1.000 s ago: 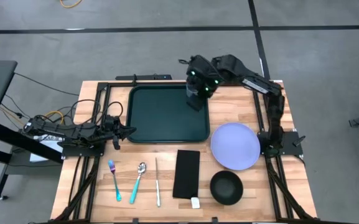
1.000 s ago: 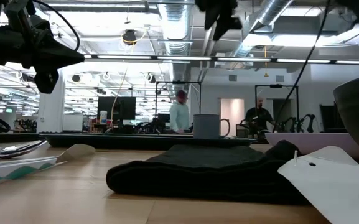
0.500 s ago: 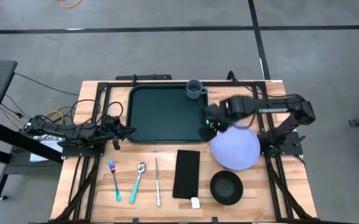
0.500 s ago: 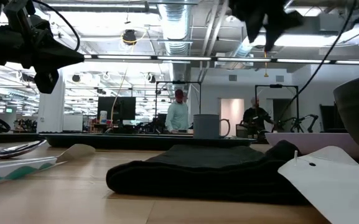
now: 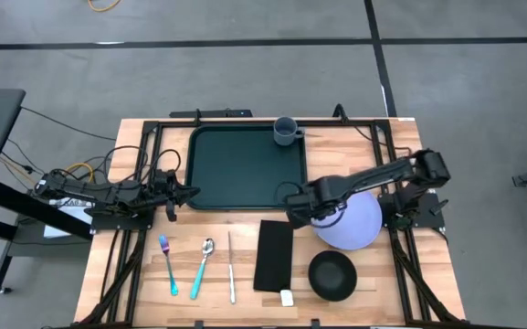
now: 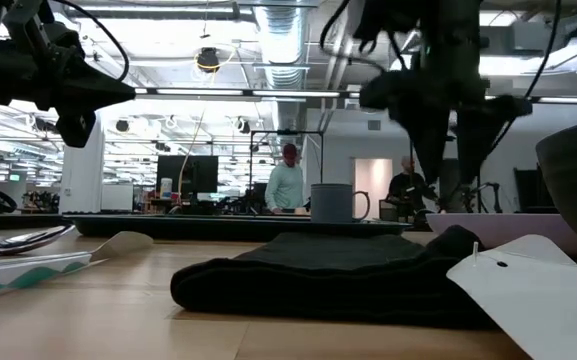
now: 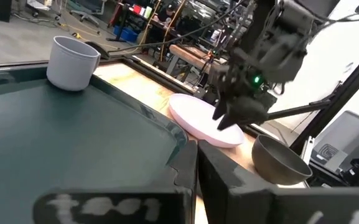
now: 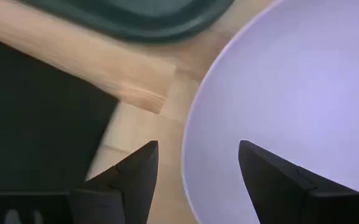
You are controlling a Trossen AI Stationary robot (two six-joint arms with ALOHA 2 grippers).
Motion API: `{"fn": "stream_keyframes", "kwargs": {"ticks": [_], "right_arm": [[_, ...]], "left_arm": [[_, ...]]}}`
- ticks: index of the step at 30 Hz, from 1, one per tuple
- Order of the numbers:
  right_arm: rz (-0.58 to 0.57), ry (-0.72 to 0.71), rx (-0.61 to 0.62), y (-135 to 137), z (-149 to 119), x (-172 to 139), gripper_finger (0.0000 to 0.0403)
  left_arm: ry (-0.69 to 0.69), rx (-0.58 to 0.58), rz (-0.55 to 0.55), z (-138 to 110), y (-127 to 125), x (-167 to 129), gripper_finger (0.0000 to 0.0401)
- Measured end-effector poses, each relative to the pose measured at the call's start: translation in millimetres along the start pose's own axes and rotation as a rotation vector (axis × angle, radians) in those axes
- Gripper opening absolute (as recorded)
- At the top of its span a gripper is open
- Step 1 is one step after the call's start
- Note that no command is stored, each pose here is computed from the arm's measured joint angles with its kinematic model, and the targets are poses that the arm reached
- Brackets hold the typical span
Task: Set up tray
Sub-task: Put the violet plate to the bottom right of the black tray
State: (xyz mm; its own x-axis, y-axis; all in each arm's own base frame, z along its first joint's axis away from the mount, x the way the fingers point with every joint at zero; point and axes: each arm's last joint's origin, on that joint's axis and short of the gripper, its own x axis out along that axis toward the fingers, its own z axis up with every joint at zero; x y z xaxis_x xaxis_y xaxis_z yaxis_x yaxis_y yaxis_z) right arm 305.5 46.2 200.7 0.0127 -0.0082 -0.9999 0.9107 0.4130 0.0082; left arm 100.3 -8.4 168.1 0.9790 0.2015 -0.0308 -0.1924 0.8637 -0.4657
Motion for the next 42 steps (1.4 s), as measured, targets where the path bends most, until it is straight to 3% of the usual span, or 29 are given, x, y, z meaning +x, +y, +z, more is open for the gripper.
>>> {"fn": "stream_keyframes", "kwargs": {"ticks": [7,13,17,27,34,42], "right_arm": [[-0.033,0.073,-0.045,14.9,2.1,34.3,0.0214],[-0.066,0.087,-0.044,17.3,2.6,45.8,0.0203],[-0.063,0.092,-0.045,18.8,2.9,48.2,0.0161],[-0.096,0.093,-0.037,15.1,4.4,48.4,0.0012],[-0.151,0.080,-0.022,7.8,3.8,42.2,0.0011],[-0.135,-0.017,-0.008,6.8,6.5,11.7,0.0003]], "left_arm": [[0.002,-0.005,-0.004,0.0,-0.2,0.0,0.0000],[0.011,-0.009,-0.021,-0.2,-0.7,-0.1,0.0000],[0.010,-0.009,-0.021,-0.2,-0.7,-0.1,0.0000],[0.006,-0.011,-0.016,0.1,-0.6,-0.1,0.0000],[0.006,-0.011,-0.017,0.1,-0.6,-0.1,0.0000],[0.006,-0.011,-0.016,0.1,-0.6,0.0,0.0000]]}}
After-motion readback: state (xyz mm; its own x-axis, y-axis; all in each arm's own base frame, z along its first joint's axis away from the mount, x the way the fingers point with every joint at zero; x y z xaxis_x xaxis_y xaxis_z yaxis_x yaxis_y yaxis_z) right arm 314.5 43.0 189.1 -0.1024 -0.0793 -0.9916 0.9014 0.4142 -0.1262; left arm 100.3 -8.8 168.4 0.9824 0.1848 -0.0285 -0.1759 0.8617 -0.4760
